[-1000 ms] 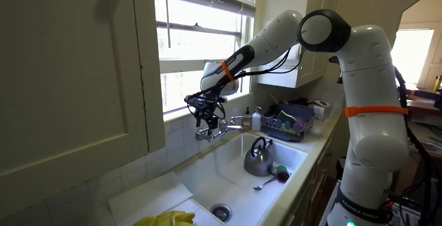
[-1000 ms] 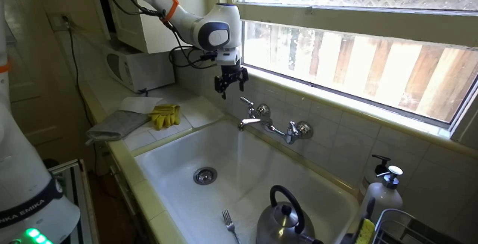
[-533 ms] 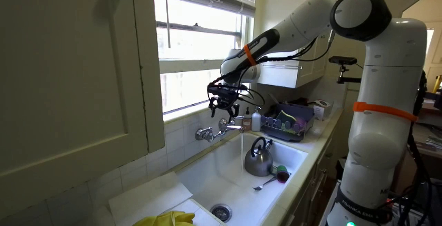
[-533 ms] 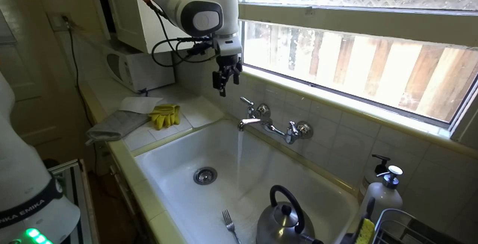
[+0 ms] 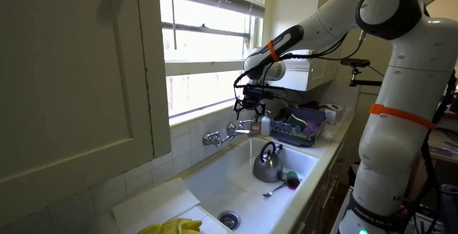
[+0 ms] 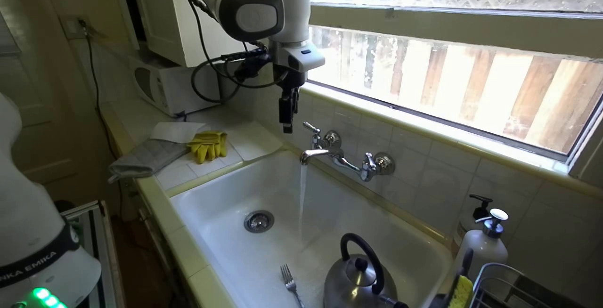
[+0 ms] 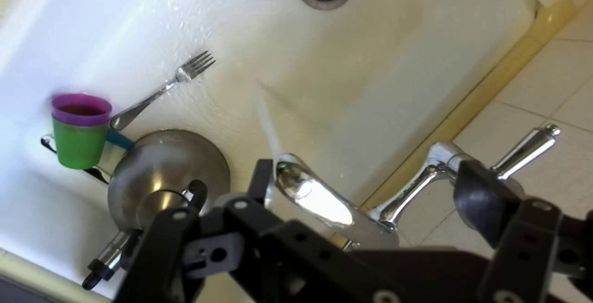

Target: Push the faucet handles backwards.

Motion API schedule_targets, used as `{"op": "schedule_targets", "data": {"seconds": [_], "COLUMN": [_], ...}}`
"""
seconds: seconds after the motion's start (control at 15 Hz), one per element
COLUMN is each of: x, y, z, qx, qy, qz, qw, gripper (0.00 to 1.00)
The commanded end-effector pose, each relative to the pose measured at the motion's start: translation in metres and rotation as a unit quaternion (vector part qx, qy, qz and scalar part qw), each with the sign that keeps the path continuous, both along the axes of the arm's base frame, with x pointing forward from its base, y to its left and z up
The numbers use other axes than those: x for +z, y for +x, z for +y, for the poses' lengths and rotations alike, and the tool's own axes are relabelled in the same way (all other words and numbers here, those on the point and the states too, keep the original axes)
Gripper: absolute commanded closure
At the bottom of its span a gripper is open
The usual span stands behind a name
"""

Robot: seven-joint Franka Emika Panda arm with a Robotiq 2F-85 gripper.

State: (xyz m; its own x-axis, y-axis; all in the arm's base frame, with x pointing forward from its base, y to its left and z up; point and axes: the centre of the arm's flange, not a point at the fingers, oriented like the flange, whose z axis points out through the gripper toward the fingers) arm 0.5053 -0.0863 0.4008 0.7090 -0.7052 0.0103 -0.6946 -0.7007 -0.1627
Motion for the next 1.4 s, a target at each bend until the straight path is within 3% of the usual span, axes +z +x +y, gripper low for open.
{"op": "schedule_targets", "data": {"seconds": [0.0, 0.47, 0.6, 1.0, 1.13, 1.33], "x": [0.001, 0.004, 0.014, 0.014, 0.009, -0.004], "y": [-0.005, -0.008, -0.006, 0.003, 0.006, 0.013], "z": [-0.011, -0.015, -0.02, -0.067, -0.085, -0.11], "qx": [0.014, 0.036, 0.089, 0.248, 0.298, 0.378], "qy": [0.001, 0.001, -0.039, -0.103, -0.106, -0.116], "qz": [0.002, 0.002, 0.005, -0.013, -0.03, -0.043], "qw": [0.9999, 0.9994, 0.9952, 0.9633, 0.9481, 0.9177], "gripper": [0.0, 0.0, 0.0, 0.0, 0.0, 0.0]}}
